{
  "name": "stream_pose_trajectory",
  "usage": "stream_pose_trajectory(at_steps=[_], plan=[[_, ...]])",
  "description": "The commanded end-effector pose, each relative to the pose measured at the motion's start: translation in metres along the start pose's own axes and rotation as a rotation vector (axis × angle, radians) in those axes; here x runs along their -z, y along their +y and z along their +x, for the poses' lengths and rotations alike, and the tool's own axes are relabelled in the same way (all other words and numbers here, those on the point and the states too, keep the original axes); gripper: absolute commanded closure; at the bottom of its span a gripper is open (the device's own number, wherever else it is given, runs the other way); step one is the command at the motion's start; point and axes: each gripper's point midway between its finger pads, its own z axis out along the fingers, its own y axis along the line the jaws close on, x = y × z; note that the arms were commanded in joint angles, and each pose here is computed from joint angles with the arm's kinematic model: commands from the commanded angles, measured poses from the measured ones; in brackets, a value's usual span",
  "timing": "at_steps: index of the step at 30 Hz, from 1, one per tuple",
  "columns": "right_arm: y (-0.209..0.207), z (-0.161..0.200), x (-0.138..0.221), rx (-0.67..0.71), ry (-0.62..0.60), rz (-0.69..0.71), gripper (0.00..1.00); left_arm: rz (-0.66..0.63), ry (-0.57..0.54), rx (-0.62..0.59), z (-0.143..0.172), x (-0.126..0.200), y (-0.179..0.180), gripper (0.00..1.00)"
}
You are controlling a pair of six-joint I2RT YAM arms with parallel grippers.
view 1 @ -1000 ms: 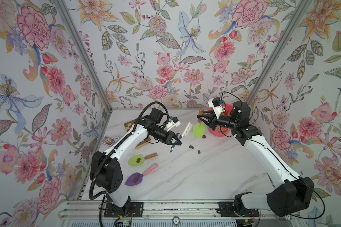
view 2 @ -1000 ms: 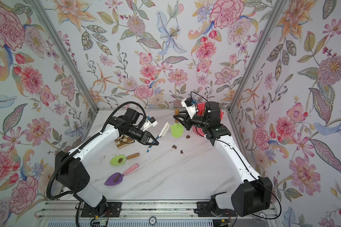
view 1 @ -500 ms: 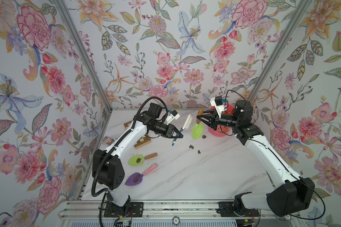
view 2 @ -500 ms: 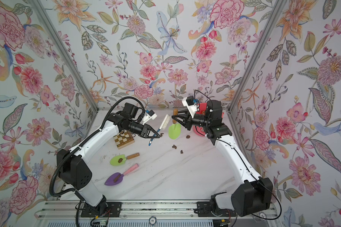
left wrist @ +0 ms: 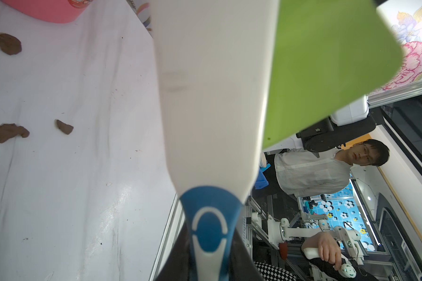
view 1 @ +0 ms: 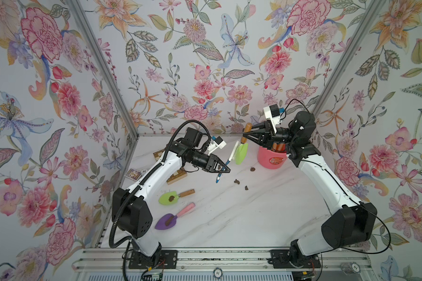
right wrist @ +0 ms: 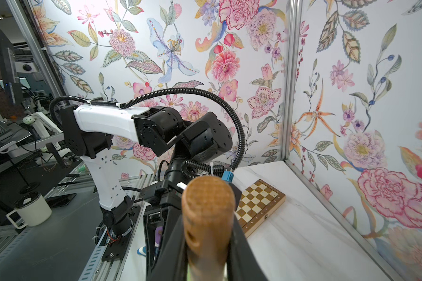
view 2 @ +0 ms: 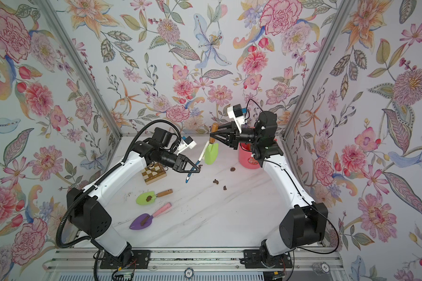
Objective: Brush the soil off the hand trowel and place it into the bucket
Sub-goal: Brush off the soil from the hand trowel.
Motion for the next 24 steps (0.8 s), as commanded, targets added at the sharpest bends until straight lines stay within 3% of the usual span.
stream_pose_trajectory(at_steps=[1, 6, 11, 19, 24], plan=[[0.007, -0.03, 0.004, 0.105, -0.03, -0.016, 0.91, 0.029, 0.061, -0.015, 0.019, -0.009, -0.009, 1.0], [0.003, -0.048, 0.008, 0.154, -0.053, 0.014, 0.91, 0.013, 0.1, 0.022, 0.034, -0.027, 0.011, 1.0], [0.008, -0.056, 0.012, 0.174, -0.053, 0.007, 0.91, -0.039, 0.074, 0.014, 0.026, -0.026, 0.023, 1.0], [0.013, -0.042, 0.02, 0.126, -0.034, 0.007, 0.91, -0.093, -0.146, -0.108, -0.042, 0.033, 0.005, 1.0], [0.018, -0.036, 0.019, 0.102, -0.019, -0.023, 0.9, -0.028, -0.185, -0.139, -0.056, 0.036, -0.015, 1.0]])
